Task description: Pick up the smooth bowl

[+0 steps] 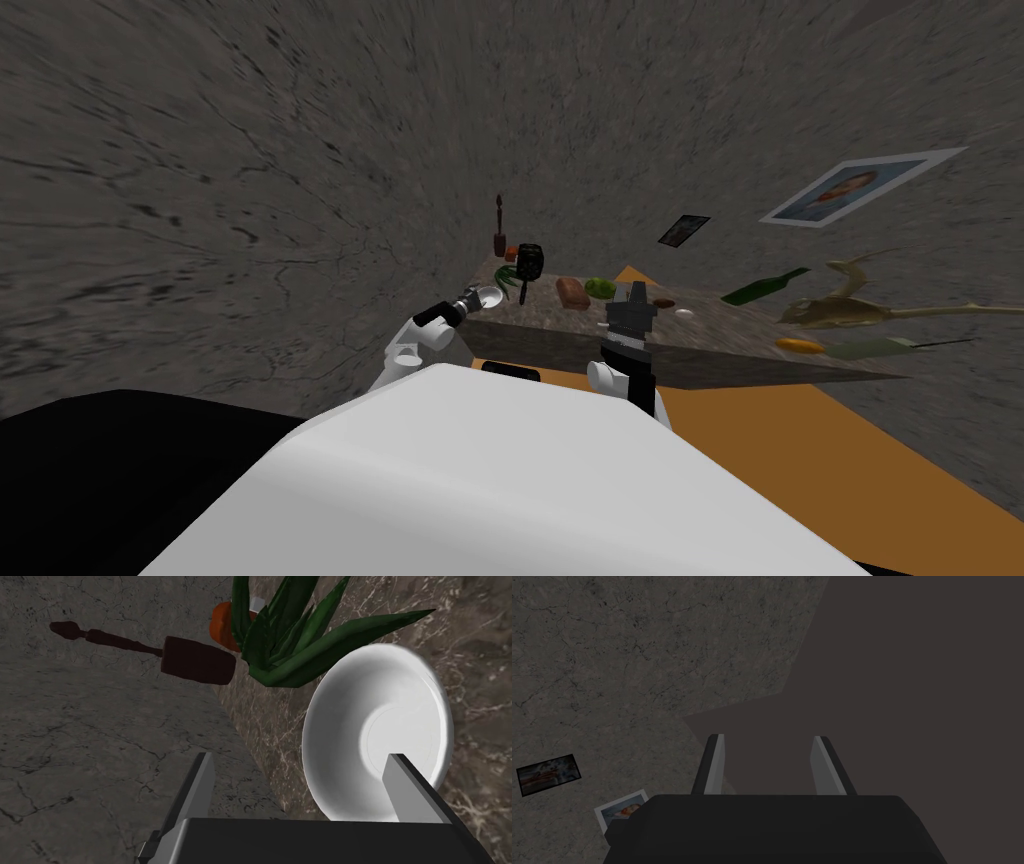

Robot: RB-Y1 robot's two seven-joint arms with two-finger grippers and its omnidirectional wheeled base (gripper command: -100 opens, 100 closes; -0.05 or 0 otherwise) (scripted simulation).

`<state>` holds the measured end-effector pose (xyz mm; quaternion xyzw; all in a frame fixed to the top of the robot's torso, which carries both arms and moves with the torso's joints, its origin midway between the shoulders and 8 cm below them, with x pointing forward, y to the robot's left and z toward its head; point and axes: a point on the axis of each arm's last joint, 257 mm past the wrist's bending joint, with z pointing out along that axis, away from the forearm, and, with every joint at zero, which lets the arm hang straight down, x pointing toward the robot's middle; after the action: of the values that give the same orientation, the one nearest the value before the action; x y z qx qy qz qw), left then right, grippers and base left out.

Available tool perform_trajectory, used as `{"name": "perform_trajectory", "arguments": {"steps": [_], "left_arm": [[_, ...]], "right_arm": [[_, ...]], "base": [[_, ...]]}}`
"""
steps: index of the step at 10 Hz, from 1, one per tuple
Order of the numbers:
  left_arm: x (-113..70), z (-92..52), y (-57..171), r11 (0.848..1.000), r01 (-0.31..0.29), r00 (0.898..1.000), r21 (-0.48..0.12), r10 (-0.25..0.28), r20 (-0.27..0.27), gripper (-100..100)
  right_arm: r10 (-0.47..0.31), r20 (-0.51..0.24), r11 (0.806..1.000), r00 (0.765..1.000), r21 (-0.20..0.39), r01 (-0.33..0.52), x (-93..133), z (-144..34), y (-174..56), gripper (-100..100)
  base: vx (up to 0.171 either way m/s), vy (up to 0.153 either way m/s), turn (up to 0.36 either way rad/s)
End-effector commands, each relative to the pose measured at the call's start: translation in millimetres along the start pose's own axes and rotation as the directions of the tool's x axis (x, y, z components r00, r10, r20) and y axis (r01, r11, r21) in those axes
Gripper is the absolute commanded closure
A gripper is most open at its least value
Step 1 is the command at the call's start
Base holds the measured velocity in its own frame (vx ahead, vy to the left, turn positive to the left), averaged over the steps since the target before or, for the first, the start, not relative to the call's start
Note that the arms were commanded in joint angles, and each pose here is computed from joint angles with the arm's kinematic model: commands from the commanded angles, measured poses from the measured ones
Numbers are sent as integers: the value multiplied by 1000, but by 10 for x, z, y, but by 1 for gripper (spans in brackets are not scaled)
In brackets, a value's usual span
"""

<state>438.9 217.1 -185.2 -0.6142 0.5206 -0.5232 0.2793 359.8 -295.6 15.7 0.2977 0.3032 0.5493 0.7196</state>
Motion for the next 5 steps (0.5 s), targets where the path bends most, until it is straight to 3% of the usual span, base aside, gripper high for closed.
{"name": "perform_trajectory", "arguments": {"steps": [1, 5], "left_arm": [[-55, 15, 100, 999, 4, 1000, -45, -3, 18, -100], [-189, 57, 266, 990, 12, 998, -141, -3, 62, -100]], "right_arm": [[0, 0, 1000, 1000, 0, 0, 0, 0, 0, 0], [0, 0, 1000, 1000, 0, 0, 0, 0, 0, 0]], "base": [[5, -18, -14], [5, -24, -27]]}}
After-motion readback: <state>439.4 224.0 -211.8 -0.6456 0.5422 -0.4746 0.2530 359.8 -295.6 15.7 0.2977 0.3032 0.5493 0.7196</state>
